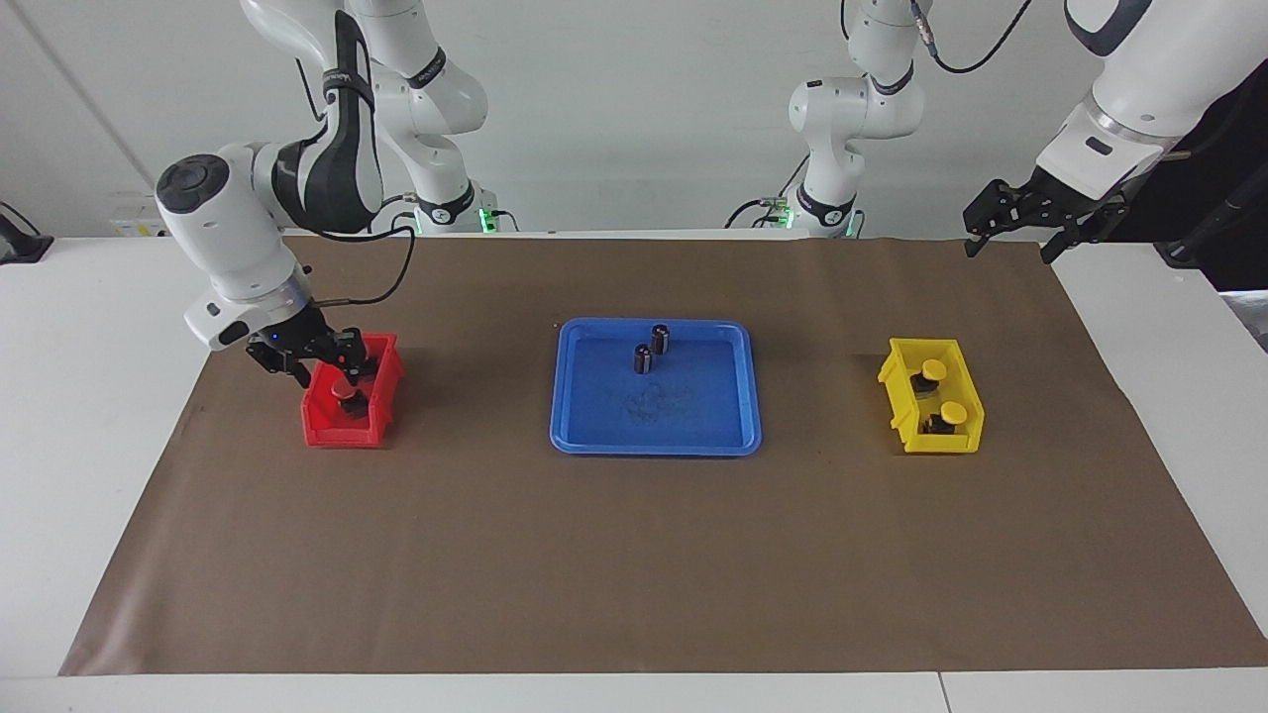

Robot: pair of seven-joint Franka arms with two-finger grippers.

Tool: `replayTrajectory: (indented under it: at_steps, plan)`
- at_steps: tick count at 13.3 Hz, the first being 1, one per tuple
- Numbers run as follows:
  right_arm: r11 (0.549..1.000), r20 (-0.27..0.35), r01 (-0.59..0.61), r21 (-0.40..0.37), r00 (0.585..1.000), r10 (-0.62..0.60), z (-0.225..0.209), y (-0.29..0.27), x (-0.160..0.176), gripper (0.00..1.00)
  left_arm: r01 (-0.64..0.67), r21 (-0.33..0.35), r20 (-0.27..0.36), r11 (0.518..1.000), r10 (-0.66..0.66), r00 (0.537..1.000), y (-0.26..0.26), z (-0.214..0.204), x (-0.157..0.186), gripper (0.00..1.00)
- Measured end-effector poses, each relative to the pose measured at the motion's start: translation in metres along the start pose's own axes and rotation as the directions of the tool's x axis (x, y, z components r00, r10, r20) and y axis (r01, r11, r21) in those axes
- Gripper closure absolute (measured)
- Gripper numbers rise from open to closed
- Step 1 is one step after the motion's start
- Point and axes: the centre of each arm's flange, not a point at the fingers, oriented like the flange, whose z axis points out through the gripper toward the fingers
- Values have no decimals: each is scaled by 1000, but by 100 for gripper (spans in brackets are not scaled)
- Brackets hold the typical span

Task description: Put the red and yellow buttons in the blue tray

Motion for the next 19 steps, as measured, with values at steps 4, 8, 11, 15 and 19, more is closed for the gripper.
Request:
replayTrajectory:
  at_steps: [4,8,11,15,19]
  plan:
    - [1000,-14,8,-3,1000,-8,21,2,-8,31,0,0,-1,1000,0,1000,0,0,0,0]
    - [1000,-22,10,-6,1000,-10,40,7,-17,31,2,0,-2,1000,-2,1000,-1,0,0,0]
    - [1000,-17,7,-6,1000,-7,46,8,-20,32,3,0,-2,1000,-3,1000,-2,0,0,0]
    - [1000,-5,18,-5,1000,-18,61,10,-28,37,3,4,-2,1000,-3,1000,-2,0,0,0]
    - [1000,5,26,-5,1000,-26,66,15,-30,59,11,13,-52,1000,-10,999,-7,11,5,0]
